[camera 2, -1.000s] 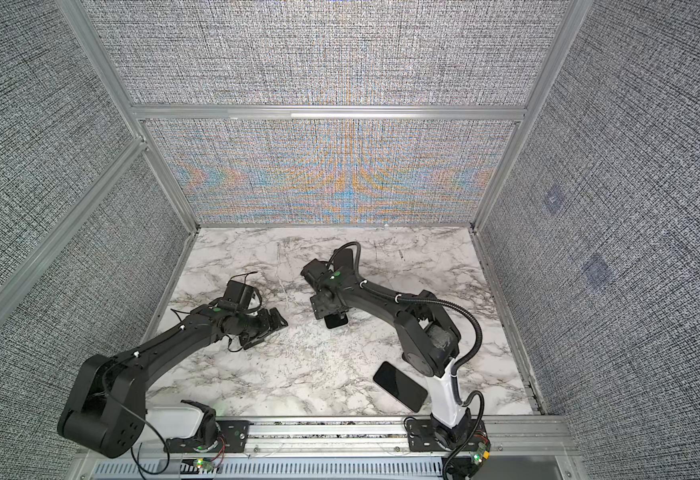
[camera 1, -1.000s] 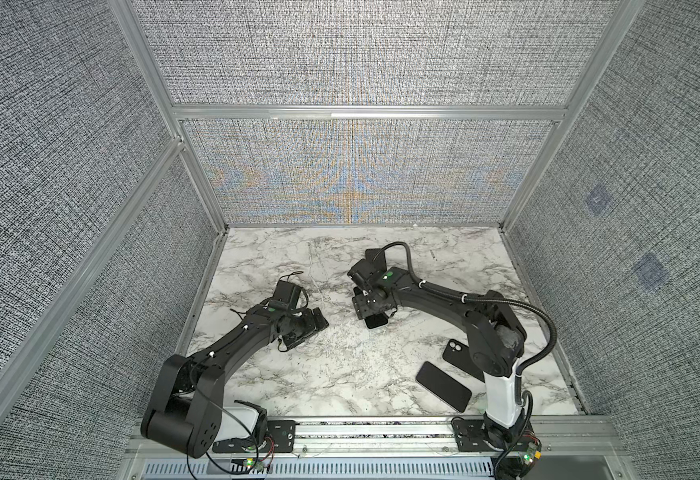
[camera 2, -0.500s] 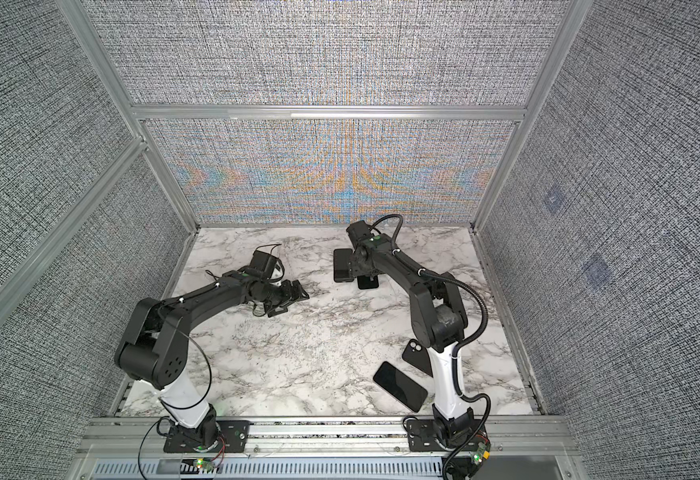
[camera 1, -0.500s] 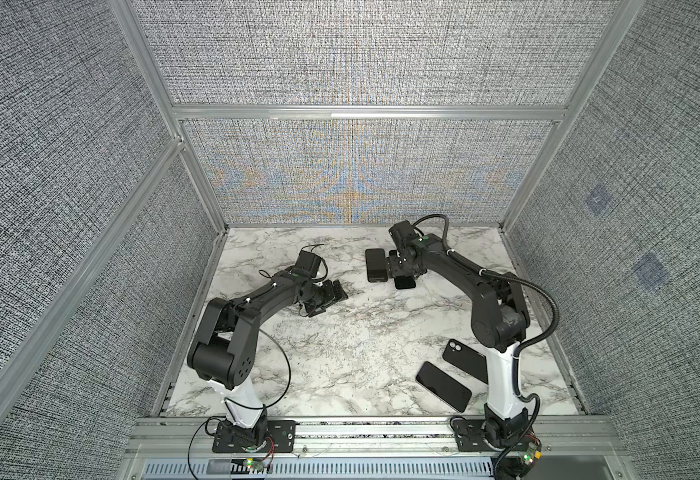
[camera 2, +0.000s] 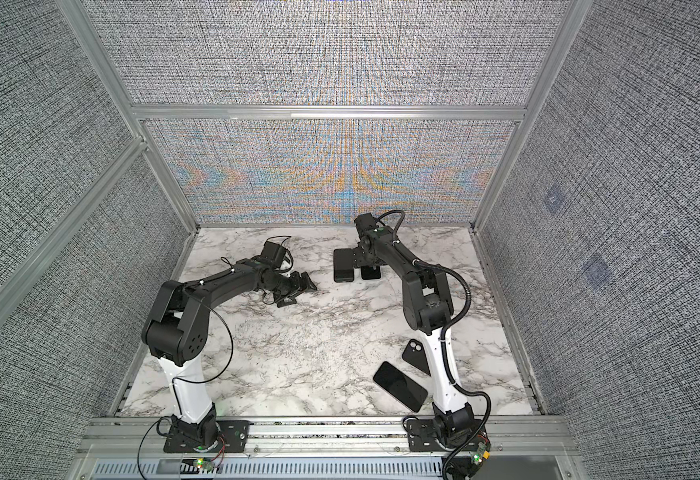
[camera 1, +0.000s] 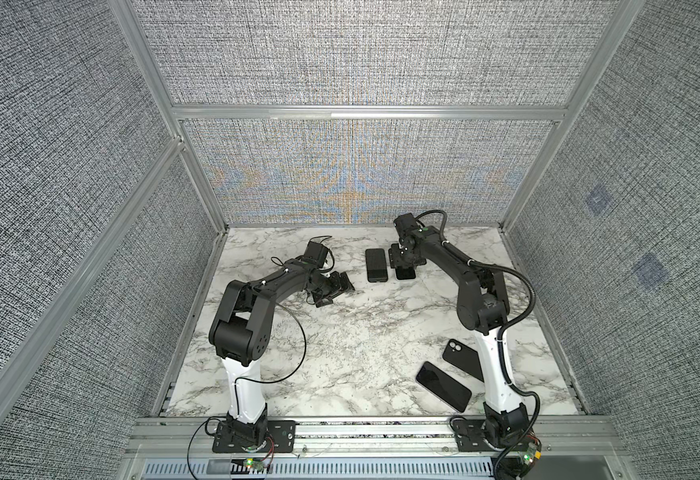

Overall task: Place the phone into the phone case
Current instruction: 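Lower the cased phone beside the other black phone and open the right gripper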

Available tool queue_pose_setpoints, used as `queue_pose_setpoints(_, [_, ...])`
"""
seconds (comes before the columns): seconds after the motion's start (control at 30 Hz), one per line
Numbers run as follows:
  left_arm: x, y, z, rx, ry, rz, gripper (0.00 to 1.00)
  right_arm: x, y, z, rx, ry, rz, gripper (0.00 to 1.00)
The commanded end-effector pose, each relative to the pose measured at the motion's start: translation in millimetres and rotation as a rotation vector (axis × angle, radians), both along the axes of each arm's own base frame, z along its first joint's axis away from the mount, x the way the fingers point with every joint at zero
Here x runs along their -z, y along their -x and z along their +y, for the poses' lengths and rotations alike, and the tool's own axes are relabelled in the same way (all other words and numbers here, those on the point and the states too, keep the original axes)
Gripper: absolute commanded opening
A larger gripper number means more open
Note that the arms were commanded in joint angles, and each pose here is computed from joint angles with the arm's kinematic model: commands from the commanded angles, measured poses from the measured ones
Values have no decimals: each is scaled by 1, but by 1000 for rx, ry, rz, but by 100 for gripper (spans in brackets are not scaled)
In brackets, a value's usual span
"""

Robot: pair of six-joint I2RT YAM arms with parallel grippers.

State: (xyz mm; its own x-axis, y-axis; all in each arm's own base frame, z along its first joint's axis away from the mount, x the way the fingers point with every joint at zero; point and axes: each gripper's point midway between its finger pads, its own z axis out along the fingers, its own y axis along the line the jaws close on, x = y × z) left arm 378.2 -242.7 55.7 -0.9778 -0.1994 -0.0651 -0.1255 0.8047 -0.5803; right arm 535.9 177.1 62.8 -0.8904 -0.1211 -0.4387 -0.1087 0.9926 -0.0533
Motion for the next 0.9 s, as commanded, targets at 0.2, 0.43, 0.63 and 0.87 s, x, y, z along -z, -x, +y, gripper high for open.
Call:
queue_pose_setpoints(0.2, [4,6,2,12,-8,14,89,7,-14,-8,26,-12,14,77])
queue_pose_setpoints(0.43, [6,7,5,5,-8,16,89,13,-16,-9,30,-12,19,77])
queue_pose_setpoints(0.63, [7,8,6,3,-8,20,89,17,-19,-11,44,-17,31,78])
queue_pose_setpoints(0.87, [8,8,8,-1,-7,19,89,23,-20,-12,51,-19,47,80])
